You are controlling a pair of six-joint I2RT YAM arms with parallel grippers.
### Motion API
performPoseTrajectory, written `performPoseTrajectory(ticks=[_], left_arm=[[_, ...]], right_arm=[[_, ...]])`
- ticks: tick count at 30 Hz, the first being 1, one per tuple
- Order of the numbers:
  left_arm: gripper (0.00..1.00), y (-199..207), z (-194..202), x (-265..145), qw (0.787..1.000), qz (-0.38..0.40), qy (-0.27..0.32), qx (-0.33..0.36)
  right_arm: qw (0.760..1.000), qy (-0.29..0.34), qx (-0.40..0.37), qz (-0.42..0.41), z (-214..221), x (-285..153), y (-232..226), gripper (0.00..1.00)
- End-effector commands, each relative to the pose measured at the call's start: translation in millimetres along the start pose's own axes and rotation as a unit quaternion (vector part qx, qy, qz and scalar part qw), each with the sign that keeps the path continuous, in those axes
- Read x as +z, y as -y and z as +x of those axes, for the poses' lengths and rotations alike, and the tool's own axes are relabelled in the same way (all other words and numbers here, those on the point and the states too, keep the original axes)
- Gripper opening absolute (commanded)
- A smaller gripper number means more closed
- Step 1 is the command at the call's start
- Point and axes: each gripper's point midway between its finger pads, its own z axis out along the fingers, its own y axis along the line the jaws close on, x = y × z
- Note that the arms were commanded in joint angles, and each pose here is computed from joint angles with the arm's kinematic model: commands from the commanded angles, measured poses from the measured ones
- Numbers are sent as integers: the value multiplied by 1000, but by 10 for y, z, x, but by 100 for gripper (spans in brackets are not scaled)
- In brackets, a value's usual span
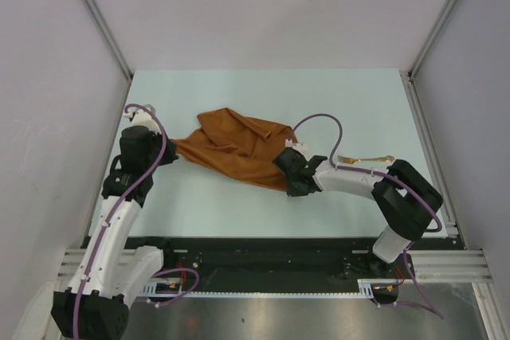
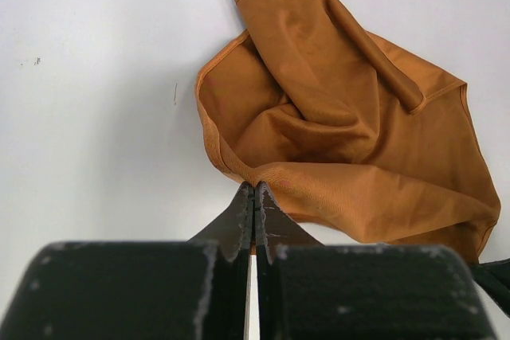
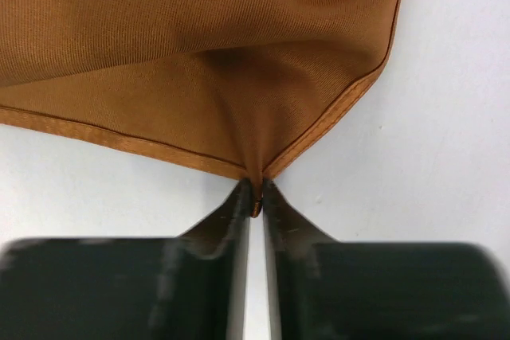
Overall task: Fold the napkin, place the utensils inside, and roll it up
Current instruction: Flatten the napkin out
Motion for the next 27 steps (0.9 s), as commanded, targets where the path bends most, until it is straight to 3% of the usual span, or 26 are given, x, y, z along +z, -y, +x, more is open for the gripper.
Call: performPoseTrajectory(ticks=[1, 6, 13, 19, 23, 24, 25, 27], left_arm=[[0, -12, -67, -7, 1000, 0, 14, 1], [1, -37, -241, -37, 999, -14, 40, 5], [0, 236, -1281, -568, 987, 7, 156, -26], [0, 488, -2051, -1371, 960, 53, 272, -40], [1, 623, -2403, -1978, 941, 80, 326, -35], [0, 654, -2539, -2229, 932, 85, 351, -32], [0, 658, -2592, -2352, 928, 86, 361, -31], [1, 642, -2692, -2665, 919, 81, 385, -28]], right_arm=[[999, -38, -5, 37, 254, 93, 238, 3], [998, 8, -31, 60, -164, -277, 280, 0], [974, 209, -49, 67, -1321, -1663, 375, 0], [908, 413, -67, 15, -1975, -3323, 361, 0], [855, 515, -62, 2, -2133, -4291, 354, 0], [844, 530, -76, -17, -2053, -4485, 230, 0], [836, 541, -92, 30, -2049, -4633, 369, 0], [816, 574, -72, 0, -1967, -5030, 249, 0]])
